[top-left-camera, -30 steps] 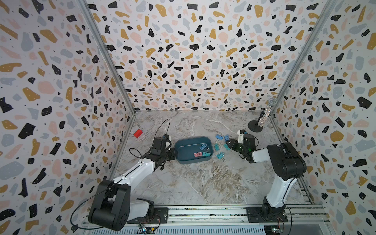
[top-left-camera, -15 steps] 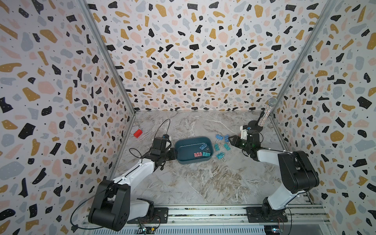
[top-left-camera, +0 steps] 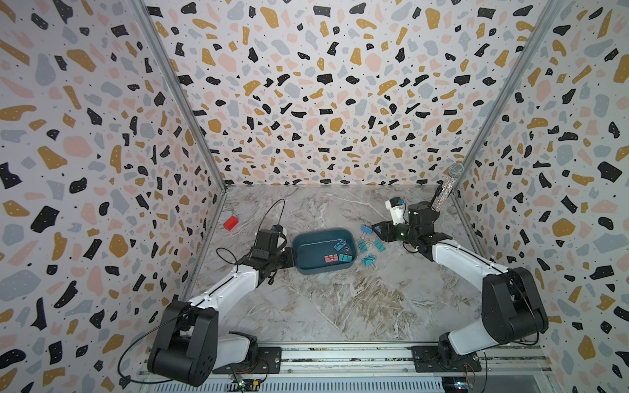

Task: Take out the binder clips from the storage box
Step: Pick up the binder clip from the storage box, then place the binder clip at the center of the board.

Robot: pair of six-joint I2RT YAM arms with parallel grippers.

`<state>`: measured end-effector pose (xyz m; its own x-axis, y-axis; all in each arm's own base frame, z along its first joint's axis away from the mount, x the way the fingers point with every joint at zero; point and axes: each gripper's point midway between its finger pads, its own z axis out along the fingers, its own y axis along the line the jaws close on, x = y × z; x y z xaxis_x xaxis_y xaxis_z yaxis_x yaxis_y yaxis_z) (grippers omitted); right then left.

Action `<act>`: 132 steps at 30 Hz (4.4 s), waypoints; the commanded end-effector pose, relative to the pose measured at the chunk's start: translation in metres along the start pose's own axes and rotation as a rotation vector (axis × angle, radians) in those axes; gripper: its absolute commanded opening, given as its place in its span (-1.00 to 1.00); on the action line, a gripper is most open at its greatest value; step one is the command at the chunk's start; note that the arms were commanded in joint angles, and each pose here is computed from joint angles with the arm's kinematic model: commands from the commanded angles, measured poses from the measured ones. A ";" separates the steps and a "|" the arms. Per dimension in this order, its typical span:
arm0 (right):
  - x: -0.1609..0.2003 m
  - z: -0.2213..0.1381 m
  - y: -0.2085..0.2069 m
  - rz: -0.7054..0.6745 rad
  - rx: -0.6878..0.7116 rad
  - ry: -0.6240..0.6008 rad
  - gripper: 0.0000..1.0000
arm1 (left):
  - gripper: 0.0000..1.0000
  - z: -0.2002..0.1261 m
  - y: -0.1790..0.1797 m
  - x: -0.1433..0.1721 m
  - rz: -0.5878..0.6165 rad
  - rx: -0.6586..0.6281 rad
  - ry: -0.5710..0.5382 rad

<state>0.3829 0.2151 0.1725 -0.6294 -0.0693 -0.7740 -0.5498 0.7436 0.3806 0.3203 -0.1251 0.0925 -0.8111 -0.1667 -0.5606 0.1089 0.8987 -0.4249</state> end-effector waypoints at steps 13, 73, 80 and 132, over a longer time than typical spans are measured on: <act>0.046 0.035 0.066 -0.374 -0.123 0.378 -0.09 | -0.51 -0.003 -0.003 0.000 0.010 0.017 -0.012; 0.096 0.092 0.067 -0.546 -0.032 0.664 -0.59 | -0.51 -0.002 -0.003 0.001 0.009 0.020 -0.014; 0.093 0.092 0.074 -0.527 -0.062 0.654 -0.74 | -0.51 -0.001 -0.003 0.002 0.009 0.023 -0.006; -0.001 -0.048 -0.002 0.075 0.136 0.098 -1.00 | -0.53 0.006 0.008 0.007 0.013 -0.037 0.023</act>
<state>0.3606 0.1877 0.1861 -0.7217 -0.1335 -0.6792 -0.4555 0.8304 0.3208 0.3167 -0.1220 0.0810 -0.8275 -0.1596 -0.5383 0.0910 0.9079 -0.4091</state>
